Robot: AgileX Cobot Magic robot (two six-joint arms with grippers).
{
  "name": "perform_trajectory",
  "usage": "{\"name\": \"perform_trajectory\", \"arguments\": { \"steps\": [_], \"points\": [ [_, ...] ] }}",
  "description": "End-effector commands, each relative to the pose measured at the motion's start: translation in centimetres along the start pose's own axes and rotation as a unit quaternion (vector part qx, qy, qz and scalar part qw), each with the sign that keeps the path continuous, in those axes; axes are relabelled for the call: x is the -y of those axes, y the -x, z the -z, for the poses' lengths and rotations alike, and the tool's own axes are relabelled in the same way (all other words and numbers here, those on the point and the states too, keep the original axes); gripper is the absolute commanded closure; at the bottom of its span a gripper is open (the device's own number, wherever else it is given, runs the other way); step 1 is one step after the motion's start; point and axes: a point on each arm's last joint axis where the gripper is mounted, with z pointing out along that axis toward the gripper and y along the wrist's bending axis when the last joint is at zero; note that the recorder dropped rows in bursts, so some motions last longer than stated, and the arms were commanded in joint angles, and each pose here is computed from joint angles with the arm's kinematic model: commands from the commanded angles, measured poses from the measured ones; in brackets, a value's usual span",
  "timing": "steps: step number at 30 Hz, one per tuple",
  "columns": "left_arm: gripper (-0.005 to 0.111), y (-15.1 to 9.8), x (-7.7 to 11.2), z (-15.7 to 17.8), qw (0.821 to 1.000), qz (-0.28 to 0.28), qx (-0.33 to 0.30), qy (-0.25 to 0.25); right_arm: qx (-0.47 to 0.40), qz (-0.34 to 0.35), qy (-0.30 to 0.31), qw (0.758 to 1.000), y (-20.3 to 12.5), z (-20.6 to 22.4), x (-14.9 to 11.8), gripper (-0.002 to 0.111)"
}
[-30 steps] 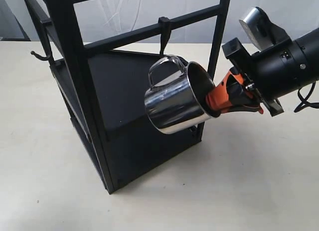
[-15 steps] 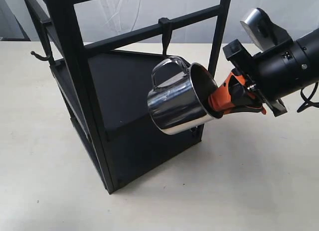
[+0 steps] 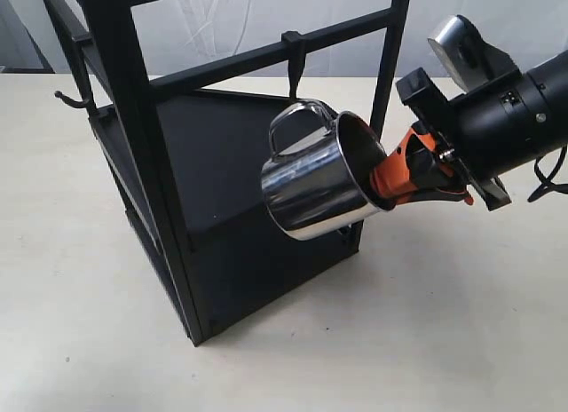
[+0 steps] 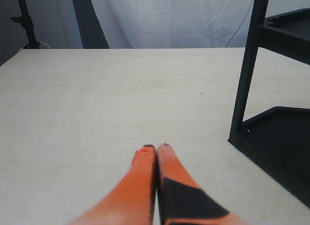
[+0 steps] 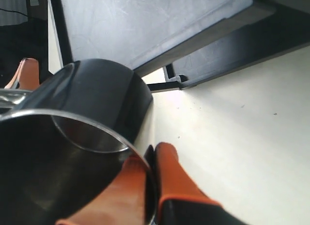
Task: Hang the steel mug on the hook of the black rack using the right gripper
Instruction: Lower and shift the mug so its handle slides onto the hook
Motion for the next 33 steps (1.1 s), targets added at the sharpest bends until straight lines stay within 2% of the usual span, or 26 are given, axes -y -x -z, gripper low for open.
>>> {"name": "perform_trajectory", "arguments": {
  "steps": [1, 8, 17, 27, 33],
  "points": [
    [0.105, 0.17, 0.00, 0.06, 1.000, 0.003, 0.011, -0.001, 0.000, 0.002, -0.011, 1.000, 0.02, 0.04, 0.33, 0.109],
    [0.105, 0.15, 0.01, 0.06, 1.000, 0.003, 0.010, -0.001, 0.001, -0.002, -0.009, 1.000, 0.04, 0.04, 0.29, 0.109],
    [0.105, 0.15, 0.01, 0.06, 1.000, 0.003, 0.010, -0.001, 0.021, -0.031, 0.042, 0.998, 0.43, 0.08, -0.61, 0.109],
    [0.105, 0.15, 0.01, 0.06, 1.000, 0.003, 0.010, -0.001, 0.014, -0.084, 0.029, 0.996, 0.32, 0.06, -0.37, 0.109],
    [0.105, 0.16, 0.01, 0.06, 1.000, 0.004, 0.010, -0.001, 0.014, -0.086, 0.027, 0.996, 0.31, 0.05, -0.34, 0.109]
  ]
}}
